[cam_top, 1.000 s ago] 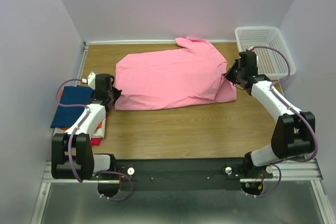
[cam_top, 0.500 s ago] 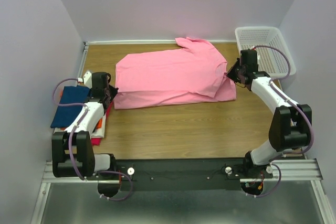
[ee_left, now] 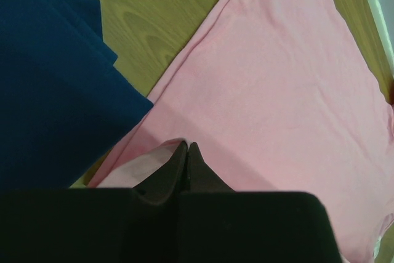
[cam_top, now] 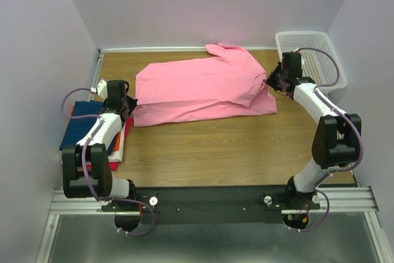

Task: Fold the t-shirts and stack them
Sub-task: Fold the tshirt

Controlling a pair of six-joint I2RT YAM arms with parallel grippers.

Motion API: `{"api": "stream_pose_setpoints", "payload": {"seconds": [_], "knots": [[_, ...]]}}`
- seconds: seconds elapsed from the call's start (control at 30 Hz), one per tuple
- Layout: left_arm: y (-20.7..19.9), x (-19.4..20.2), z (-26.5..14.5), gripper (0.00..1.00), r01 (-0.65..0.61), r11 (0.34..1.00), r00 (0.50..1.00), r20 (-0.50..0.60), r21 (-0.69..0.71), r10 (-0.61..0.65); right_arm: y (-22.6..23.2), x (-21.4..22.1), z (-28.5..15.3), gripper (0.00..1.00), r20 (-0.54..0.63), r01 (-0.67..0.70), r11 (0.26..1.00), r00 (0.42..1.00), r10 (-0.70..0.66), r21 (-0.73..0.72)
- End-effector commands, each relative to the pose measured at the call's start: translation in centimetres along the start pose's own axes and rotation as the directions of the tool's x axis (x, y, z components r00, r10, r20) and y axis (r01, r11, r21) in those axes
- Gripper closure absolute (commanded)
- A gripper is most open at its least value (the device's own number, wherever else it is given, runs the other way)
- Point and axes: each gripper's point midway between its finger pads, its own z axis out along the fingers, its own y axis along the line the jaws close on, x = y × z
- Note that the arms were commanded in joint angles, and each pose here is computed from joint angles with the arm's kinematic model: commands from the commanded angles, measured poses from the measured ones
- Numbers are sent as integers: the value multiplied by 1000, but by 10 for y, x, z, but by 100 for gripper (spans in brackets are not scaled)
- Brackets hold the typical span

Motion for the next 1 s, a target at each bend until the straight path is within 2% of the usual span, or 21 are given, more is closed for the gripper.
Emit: {"api": "stream_pose_setpoints", "payload": {"seconds": [0.0,0.43,0.97], "knots": [[-5,-13,6,100,15,1000,999,31,-7,-15,9,-11,9,100,9,0,1000,1000,0,-24],[-6,-12,25,100,16,999,1000,12,-39,-15,10,-13,33,100,-6,2,1000,1000,-2,-14],[0,-11,37,100,19,997,1000,6,-78,-19,23,-30,43,100,11,11,999,1000,-11,-46]]}}
